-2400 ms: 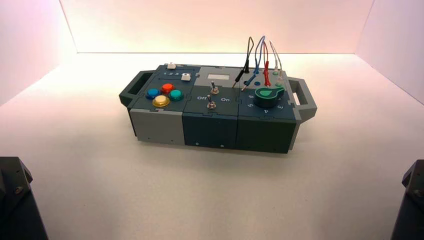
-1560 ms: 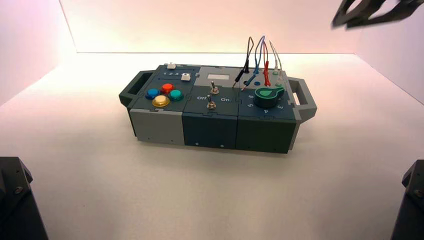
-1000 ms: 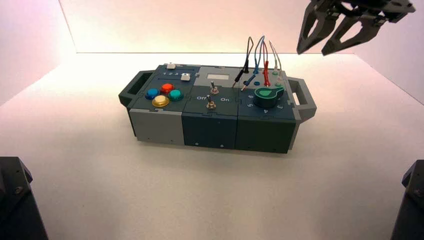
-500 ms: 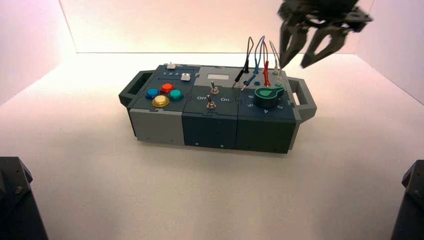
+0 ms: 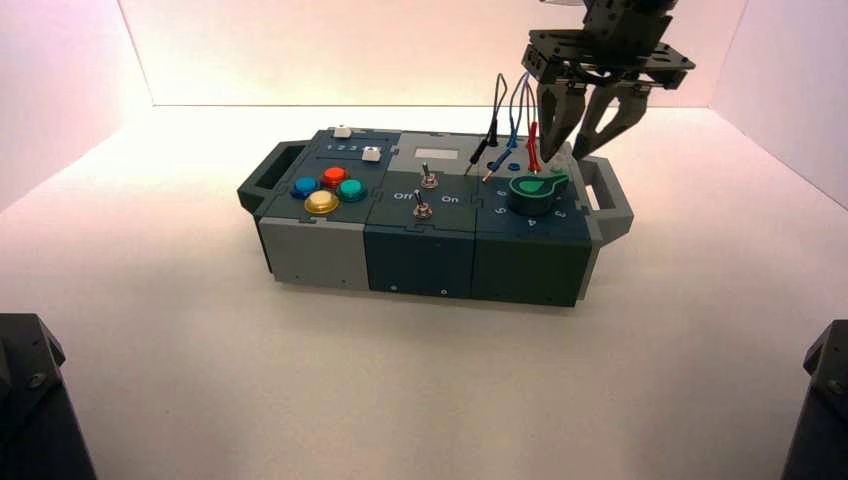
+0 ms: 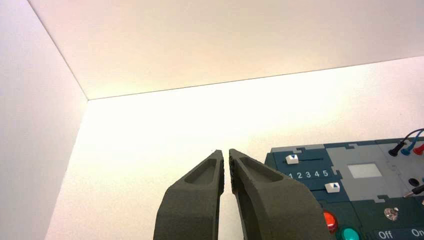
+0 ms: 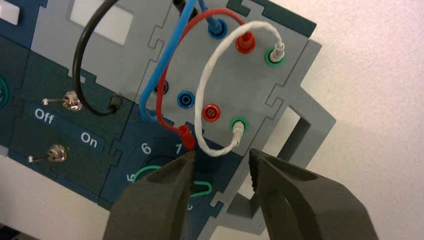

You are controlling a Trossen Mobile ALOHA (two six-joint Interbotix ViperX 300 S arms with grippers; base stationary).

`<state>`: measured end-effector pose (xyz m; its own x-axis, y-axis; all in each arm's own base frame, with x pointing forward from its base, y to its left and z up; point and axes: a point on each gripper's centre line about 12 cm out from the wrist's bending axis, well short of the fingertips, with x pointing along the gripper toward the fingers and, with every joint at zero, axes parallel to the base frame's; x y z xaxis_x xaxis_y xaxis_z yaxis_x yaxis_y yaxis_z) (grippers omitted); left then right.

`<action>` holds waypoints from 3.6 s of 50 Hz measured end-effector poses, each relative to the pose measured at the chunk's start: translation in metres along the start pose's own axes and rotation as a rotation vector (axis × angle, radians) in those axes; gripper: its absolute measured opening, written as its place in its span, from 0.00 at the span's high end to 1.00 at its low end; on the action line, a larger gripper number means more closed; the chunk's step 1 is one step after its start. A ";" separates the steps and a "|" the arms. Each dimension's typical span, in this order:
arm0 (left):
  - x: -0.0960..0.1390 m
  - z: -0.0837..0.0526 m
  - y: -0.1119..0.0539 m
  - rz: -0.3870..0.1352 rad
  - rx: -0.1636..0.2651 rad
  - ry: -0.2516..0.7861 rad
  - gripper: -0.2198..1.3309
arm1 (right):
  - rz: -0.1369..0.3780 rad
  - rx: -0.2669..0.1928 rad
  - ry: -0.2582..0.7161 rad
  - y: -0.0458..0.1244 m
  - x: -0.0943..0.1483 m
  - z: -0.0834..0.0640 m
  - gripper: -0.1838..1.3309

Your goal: Pull the white wire.

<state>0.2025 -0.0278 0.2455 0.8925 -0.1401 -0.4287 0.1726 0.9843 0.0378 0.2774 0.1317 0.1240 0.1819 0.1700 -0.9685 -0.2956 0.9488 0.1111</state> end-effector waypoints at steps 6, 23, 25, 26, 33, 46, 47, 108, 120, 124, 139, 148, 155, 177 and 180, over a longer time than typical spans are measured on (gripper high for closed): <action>0.000 0.000 0.000 -0.001 0.001 -0.002 0.80 | -0.001 -0.003 0.001 0.000 0.003 0.006 0.21; -0.002 0.001 -0.001 -0.002 -0.003 -0.011 0.80 | -0.012 -0.004 0.040 -0.002 0.017 0.007 0.29; -0.002 0.001 -0.001 -0.004 -0.001 -0.011 0.80 | -0.017 -0.007 0.045 -0.003 0.019 0.008 0.30; -0.002 0.002 -0.001 -0.004 -0.001 -0.012 0.80 | -0.017 -0.007 0.043 -0.003 0.019 0.008 0.30; -0.004 0.002 -0.001 -0.003 -0.002 -0.019 0.80 | -0.024 -0.012 0.048 -0.005 0.022 0.011 0.35; -0.005 0.003 -0.001 -0.003 -0.002 -0.026 0.80 | -0.027 -0.023 0.042 -0.003 0.023 0.025 0.36; -0.005 0.003 -0.001 -0.003 0.000 -0.025 0.80 | -0.027 -0.024 0.042 -0.003 0.023 0.025 0.36; -0.009 0.006 -0.001 -0.003 0.001 -0.046 0.80 | -0.040 -0.031 0.076 -0.006 0.022 0.025 0.89; -0.009 0.006 -0.001 -0.003 0.000 -0.046 0.79 | -0.042 -0.034 0.089 -0.006 0.017 0.025 0.89; -0.009 0.006 -0.001 -0.002 0.000 -0.046 0.80 | -0.042 -0.039 0.100 -0.005 0.011 0.024 0.89; -0.009 0.006 -0.001 -0.003 0.001 -0.046 0.80 | -0.037 -0.055 0.021 0.001 -0.023 0.042 0.89; -0.009 0.006 -0.001 -0.002 -0.001 -0.046 0.80 | -0.038 -0.056 0.022 0.001 -0.023 0.042 0.89; -0.009 0.006 -0.001 -0.001 0.000 -0.046 0.80 | -0.039 -0.060 0.024 0.001 -0.023 0.041 0.63; -0.010 0.007 -0.001 0.000 0.002 -0.054 0.80 | -0.063 -0.087 0.065 -0.002 -0.040 0.022 0.28; -0.011 0.008 -0.001 -0.001 0.004 -0.060 0.80 | -0.065 -0.089 0.076 -0.002 -0.043 0.015 0.28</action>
<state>0.1955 -0.0280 0.2572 0.9156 -0.1473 -0.3741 0.1752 0.9837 0.0415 0.2844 0.1268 0.1687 0.1330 0.0854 -0.9874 -0.3682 0.9292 0.0308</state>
